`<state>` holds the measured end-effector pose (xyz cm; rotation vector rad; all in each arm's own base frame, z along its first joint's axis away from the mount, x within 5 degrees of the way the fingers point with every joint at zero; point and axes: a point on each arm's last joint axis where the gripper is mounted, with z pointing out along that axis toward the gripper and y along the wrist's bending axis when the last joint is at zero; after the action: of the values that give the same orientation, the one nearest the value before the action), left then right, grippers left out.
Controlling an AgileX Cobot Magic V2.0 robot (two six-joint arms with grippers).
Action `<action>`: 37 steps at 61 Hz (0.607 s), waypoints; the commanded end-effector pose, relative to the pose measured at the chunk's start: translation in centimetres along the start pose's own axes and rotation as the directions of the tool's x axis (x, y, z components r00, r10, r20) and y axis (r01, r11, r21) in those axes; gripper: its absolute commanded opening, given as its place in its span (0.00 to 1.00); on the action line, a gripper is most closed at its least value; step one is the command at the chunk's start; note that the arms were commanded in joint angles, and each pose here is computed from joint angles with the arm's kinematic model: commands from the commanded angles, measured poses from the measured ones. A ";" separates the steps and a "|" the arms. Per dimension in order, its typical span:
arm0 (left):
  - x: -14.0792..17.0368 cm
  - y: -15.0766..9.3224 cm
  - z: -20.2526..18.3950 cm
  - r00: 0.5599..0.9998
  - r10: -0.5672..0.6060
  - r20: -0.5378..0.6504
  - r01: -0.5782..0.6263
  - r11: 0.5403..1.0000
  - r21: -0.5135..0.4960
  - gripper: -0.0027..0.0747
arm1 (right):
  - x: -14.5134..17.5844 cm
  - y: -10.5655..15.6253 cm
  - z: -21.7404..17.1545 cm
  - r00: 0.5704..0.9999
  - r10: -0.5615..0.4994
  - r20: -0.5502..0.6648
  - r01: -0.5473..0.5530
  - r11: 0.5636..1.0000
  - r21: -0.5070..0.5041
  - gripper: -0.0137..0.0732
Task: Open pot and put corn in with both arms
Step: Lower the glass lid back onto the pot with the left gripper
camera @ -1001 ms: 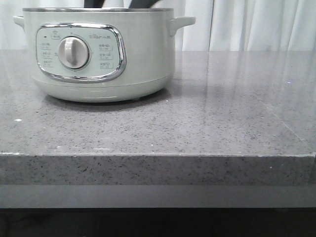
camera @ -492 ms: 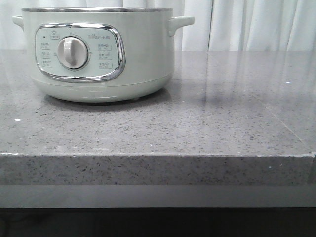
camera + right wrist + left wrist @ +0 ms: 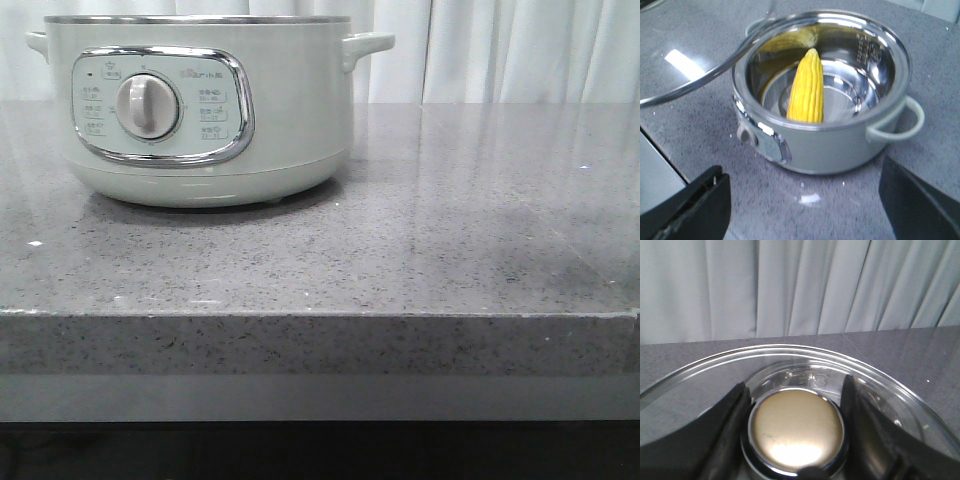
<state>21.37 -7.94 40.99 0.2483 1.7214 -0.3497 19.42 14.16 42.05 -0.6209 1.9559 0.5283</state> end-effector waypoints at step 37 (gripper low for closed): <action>-3.6 -3.6 12.4 0.991 0.074 0.116 -0.084 0.993 0.080 0.25 | 5.2 0.6 -7.3 0.987 -0.012 0.160 0.012 1.000 0.001 0.87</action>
<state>32.65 -15.64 38.70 0.3875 1.8114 -0.3584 12.30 9.47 38.97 -0.6063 1.9086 0.5373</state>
